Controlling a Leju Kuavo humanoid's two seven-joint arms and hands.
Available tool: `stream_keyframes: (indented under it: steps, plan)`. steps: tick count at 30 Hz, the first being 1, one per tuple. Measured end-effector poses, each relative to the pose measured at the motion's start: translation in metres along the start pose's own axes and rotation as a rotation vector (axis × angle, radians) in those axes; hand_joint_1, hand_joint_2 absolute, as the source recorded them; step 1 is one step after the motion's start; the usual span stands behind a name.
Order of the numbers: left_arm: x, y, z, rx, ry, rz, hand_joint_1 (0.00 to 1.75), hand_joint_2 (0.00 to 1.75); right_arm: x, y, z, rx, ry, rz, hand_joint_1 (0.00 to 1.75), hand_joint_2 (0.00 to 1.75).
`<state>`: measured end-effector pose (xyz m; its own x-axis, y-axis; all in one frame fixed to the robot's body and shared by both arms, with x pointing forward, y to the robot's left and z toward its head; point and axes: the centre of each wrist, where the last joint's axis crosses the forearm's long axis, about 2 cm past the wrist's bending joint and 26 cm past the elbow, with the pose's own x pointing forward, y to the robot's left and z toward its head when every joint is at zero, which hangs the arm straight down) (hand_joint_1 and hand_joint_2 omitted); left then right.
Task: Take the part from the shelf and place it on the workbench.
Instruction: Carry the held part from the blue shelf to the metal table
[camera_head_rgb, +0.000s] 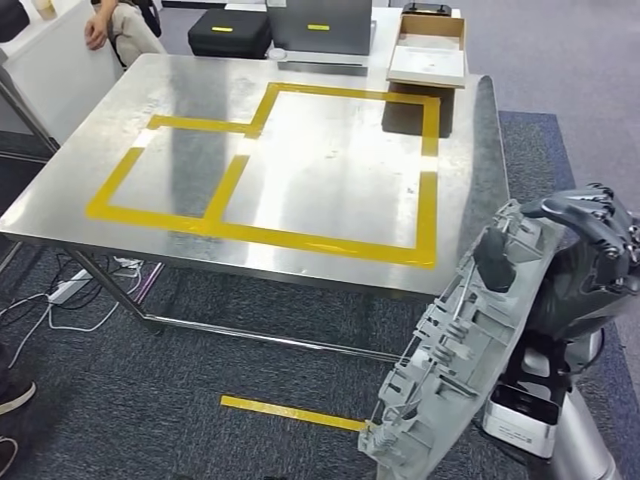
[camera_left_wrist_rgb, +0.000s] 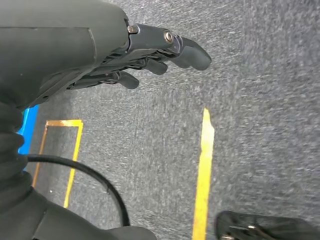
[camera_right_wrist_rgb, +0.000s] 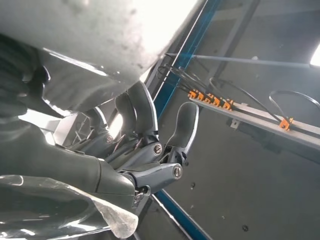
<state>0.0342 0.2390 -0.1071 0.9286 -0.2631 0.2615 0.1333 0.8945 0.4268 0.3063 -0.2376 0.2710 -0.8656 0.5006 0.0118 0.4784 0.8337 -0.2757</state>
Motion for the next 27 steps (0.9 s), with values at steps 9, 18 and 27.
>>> stream_keyframes:
  steps: [9,18,27]
  plan:
    - [-0.0021,0.0013,-0.0004,0.007,-0.004,0.016,0.00,1.75,-0.0001,-0.0005,0.0001,-0.011,0.004,0.002,1.75,1.75]
    - [-0.0002,0.0001,0.0000,0.006,-0.013,0.024,0.00,1.75,0.0003,-0.0019,0.0057,-0.010,0.025,0.002,1.75,1.75]
    - [0.0018,-0.0004,0.0000,0.006,-0.015,0.030,0.00,1.75,-0.0007,-0.0028,0.0049,-0.016,0.026,0.005,1.75,1.75]
